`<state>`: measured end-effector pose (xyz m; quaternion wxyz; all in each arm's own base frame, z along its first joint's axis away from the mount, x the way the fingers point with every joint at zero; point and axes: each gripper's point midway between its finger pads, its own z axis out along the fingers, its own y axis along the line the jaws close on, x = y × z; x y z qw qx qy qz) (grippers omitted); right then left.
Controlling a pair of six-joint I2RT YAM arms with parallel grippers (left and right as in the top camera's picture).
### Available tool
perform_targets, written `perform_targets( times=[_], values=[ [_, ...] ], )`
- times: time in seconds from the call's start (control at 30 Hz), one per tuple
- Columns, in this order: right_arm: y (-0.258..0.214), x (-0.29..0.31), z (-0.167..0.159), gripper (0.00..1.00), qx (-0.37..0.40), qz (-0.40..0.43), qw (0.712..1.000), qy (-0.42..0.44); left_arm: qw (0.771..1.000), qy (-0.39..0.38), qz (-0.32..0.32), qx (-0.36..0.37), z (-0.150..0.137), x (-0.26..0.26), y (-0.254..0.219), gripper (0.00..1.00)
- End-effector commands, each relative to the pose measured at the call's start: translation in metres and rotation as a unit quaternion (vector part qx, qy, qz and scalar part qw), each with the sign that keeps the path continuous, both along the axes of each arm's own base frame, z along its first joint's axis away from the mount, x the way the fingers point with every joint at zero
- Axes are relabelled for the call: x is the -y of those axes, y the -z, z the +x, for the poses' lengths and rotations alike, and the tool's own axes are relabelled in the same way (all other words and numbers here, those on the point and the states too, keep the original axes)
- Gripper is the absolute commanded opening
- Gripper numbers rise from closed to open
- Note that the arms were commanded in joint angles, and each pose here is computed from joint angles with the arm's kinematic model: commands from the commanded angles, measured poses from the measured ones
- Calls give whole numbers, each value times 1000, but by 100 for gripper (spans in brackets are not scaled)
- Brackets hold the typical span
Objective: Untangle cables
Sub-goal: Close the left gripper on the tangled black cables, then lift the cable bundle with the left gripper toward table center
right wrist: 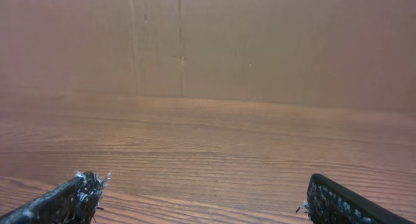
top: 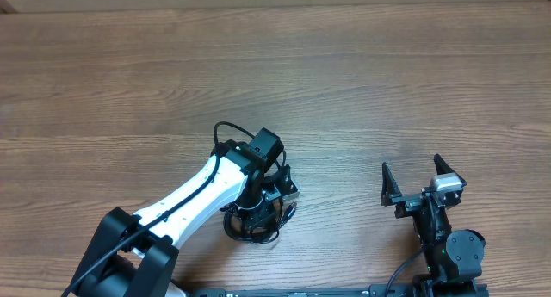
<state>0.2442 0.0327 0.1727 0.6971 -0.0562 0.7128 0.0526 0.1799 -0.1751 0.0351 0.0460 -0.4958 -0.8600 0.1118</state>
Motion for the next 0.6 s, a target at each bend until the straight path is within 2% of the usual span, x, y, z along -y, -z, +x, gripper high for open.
perform_targets(
  times=[0.0,0.13,0.33,0.57],
  values=[
    [2,-1,0,100,1,-1,1000,-3,1000,-5,3,-9,-4,-1,4,24],
    [2,-1,0,100,1,-1,1000,-3,1000,-5,2,-9,-4,0,4,4],
    [2,-1,0,100,1,-1,1000,-3,999,-19,-18,-22,-6,8,0,4],
    [2,-1,0,100,1,-1,1000,-3,994,-35,-103,-18,13,48,-36,4]
  ],
)
